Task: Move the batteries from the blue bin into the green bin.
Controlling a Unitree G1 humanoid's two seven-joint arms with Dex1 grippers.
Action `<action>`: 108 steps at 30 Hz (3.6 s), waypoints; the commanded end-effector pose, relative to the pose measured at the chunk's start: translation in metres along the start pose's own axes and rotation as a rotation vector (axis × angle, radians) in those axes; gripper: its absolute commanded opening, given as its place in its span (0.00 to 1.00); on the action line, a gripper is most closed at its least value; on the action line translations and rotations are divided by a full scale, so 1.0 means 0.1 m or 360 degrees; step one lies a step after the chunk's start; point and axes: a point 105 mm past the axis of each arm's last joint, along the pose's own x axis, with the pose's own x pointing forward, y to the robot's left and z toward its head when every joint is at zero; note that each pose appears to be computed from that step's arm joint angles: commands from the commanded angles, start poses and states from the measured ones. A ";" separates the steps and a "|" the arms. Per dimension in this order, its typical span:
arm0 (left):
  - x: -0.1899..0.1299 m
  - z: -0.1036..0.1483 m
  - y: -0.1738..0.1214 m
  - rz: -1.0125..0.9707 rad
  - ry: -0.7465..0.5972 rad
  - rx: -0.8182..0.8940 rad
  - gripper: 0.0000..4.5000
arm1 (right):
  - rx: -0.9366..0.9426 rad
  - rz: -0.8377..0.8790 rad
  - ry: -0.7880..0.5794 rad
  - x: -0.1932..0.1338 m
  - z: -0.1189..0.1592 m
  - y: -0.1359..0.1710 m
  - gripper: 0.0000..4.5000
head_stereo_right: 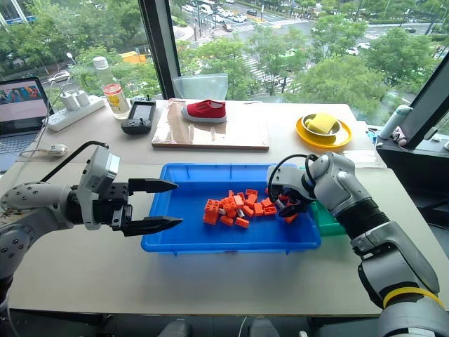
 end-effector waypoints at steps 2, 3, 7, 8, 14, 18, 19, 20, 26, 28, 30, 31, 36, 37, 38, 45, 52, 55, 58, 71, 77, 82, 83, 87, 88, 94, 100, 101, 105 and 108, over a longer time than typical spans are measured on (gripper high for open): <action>0.01 0.09 -0.04 -0.0020 -0.0031 0.0060 1.00 | 0.0098 0.0207 0.0121 0.26 -0.22 0.20 0.85; 0.02 0.09 -0.04 -0.0020 -0.0031 0.0060 1.00 | 0.0102 0.0203 0.0125 0.26 -0.22 0.18 0.85; 0.03 0.09 -0.03 -0.0023 -0.0032 0.0062 1.00 | 0.0080 0.0178 0.0106 0.22 -0.15 0.09 0.85; 0.03 0.10 -0.04 -0.0023 -0.0033 0.0061 1.00 | 0.0065 0.0176 0.0100 0.20 -0.13 0.08 0.85; 0.04 0.10 -0.03 -0.0029 -0.0032 0.0059 1.00 | -0.0062 0.0257 0.0127 0.14 -0.08 0.13 0.85; 0.05 0.11 -0.02 -0.0034 -0.0041 0.0062 1.00 | -0.0065 0.0338 0.0192 0.21 -0.16 0.20 0.85; 0.06 0.11 -0.02 -0.0036 -0.0043 0.0064 1.00 | -0.0058 0.0349 0.0202 0.23 -0.18 0.21 0.85; 0.06 0.11 -0.02 -0.0036 -0.0046 0.0064 1.00 | -0.0055 0.0357 0.0211 0.24 -0.19 0.21 0.85; 0.07 0.12 -0.02 -0.0035 -0.0056 0.0065 1.00 | -0.0004 0.0309 0.0194 0.29 -0.13 0.12 0.85; 0.08 0.12 -0.02 -0.0036 -0.0057 0.0063 1.00 | 0.0010 0.0296 0.0183 0.29 -0.10 0.08 0.85; 0.08 0.12 -0.02 -0.0038 -0.0058 0.0063 1.00 | 0.0021 0.0289 0.0175 0.29 -0.08 0.06 0.85; 0.08 0.12 -0.02 -0.0039 -0.0057 0.0062 1.00 | 0.0026 0.0284 0.0172 0.30 -0.07 0.05 0.85; 0.08 0.11 -0.03 -0.0041 -0.0059 0.0058 1.00 | 0.0067 0.0263 0.0144 0.32 -0.02 0.02 0.85; 0.08 0.11 -0.03 -0.0041 -0.0058 0.0059 1.00 | 0.0071 0.0256 0.0137 0.32 -0.01 0.01 0.85; 0.08 0.11 -0.03 -0.0040 -0.0057 0.0060 1.00 | 0.0073 0.0252 0.0133 0.32 0.00 0.00 0.85; 0.09 0.11 -0.01 -0.0035 -0.0057 0.0064 1.00 | 0.0086 0.0251 0.0112 0.37 0.04 0.01 0.85; 0.09 0.11 -0.01 -0.0033 -0.0055 0.0065 1.00 | 0.0071 0.0277 0.0120 0.40 0.02 0.05 0.62; 0.08 0.11 -0.01 -0.0031 -0.0054 0.0066 1.00 | 0.0062 0.0281 0.0122 0.40 0.02 0.06 0.40; 0.08 0.11 -0.02 -0.0031 -0.0056 0.0067 1.00 | 0.0059 0.0281 0.0122 0.41 0.02 0.06 0.17; 0.08 0.11 -0.01 -0.0030 -0.0058 0.0070 1.00 | 0.0021 0.0178 0.0076 0.31 0.11 -0.05 0.06; 0.09 0.11 -0.03 -0.0034 -0.0058 0.0070 1.00 | -0.0090 -0.0001 -0.0081 -0.16 0.39 -0.22 0.06; 0.08 0.11 -0.04 -0.0029 -0.0060 0.0069 1.00 | 0.0004 -0.0294 -0.0376 -0.94 0.65 -0.30 0.06; 0.08 0.12 -0.04 -0.0026 -0.0062 0.0066 1.00 | 0.0060 -0.0369 -0.0433 -1.11 0.65 -0.29 0.06; 0.06 0.11 -0.06 -0.0020 -0.0058 0.0053 1.00 | 0.0333 -0.0608 -0.0557 -1.64 0.43 -0.11 0.06; 0.05 0.11 -0.06 -0.0018 -0.0057 0.0051 1.00 | 0.0369 -0.0630 -0.0568 -1.69 0.40 -0.06 0.06; 0.04 0.12 -0.03 -0.0017 -0.0055 0.0040 1.00 | 0.0827 -0.1026 -0.0346 -1.91 -0.35 -0.02 0.06; 0.05 0.17 -0.01 -0.0036 -0.0083 0.0050 1.00 | 0.0934 -0.1076 -0.0125 -1.72 -0.73 0.06 0.06; 0.05 0.19 0.00 -0.0041 -0.0097 0.0051 1.00 | 0.0946 -0.1057 -0.0140 -1.67 -0.73 0.06 0.06; 0.05 0.21 0.01 -0.0041 -0.0106 0.0067 1.00 | 0.0973 -0.1030 -0.0174 -1.55 -0.73 0.05 0.06; 0.05 0.26 0.03 -0.0030 -0.0134 0.0073 1.00 | 0.0994 -0.1013 -0.0167 -1.49 -0.76 0.06 0.06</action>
